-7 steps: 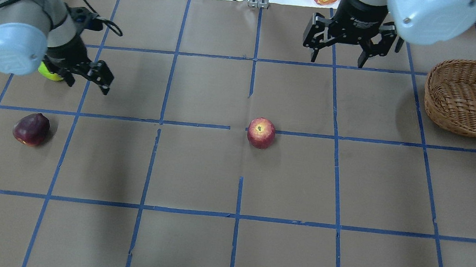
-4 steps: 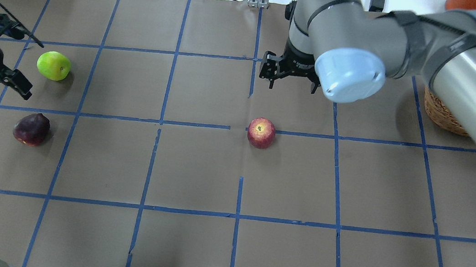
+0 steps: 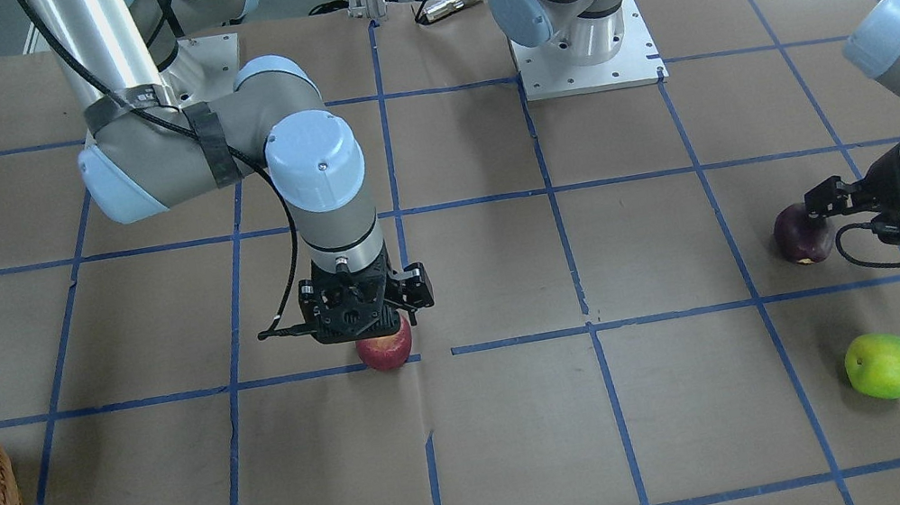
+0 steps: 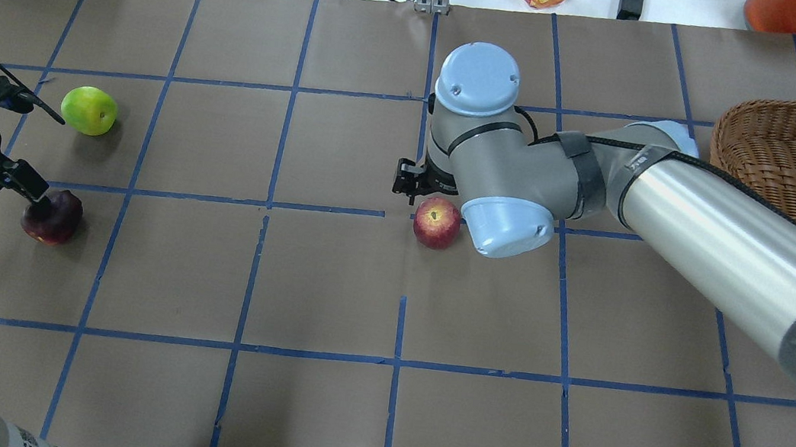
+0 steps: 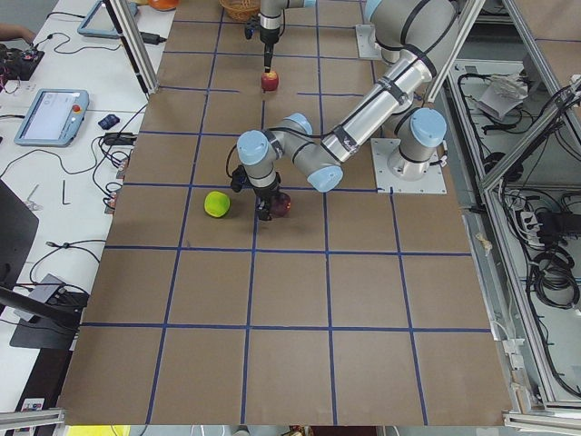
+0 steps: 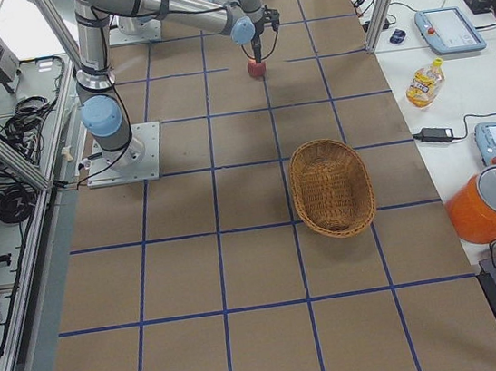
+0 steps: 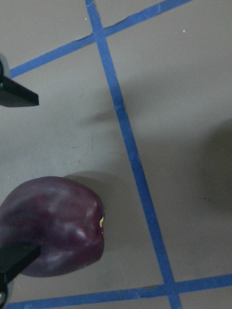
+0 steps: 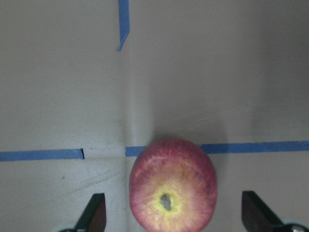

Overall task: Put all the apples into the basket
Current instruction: 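Grasp the red apple with the right gripper while left grasps the purple apple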

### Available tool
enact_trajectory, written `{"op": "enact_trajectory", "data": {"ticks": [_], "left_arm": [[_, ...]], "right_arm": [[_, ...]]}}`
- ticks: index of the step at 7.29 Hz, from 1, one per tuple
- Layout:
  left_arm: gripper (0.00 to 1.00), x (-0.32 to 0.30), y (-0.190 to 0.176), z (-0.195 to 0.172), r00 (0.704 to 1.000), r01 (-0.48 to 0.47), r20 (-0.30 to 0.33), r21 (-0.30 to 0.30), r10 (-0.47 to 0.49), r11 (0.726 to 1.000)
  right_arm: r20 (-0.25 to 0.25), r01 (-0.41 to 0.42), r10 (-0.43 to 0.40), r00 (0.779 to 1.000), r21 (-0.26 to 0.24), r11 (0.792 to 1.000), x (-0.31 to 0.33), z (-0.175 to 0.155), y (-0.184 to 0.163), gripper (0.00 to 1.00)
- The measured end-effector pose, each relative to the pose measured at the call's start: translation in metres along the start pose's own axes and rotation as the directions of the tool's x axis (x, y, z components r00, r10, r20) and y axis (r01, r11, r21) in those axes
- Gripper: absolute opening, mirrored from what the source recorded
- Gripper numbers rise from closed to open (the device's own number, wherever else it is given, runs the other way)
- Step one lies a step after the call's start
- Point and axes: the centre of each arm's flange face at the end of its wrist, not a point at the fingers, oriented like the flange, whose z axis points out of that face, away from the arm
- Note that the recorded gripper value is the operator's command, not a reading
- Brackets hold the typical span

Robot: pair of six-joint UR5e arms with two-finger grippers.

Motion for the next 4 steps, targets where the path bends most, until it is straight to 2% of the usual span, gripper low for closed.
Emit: {"op": "enact_trajectory", "data": {"ticks": [3, 4], "left_arm": [[1.00, 0.007, -0.002, 0.018, 0.996, 0.011, -0.084, -0.030, -0.014, 0.999], [1.00, 0.007, -0.003, 0.024, 0.995, 0.011, -0.097, -0.033, -0.014, 0.999]], "right_arm": [[-0.066, 0.037, -0.037, 0.997, 0.000, 0.999, -0.008, 0.034, 0.007, 1.00], [-0.075, 0.040, -0.041, 0.996, -0.008, 0.999, -0.008, 0.041, 0.009, 0.97]]}}
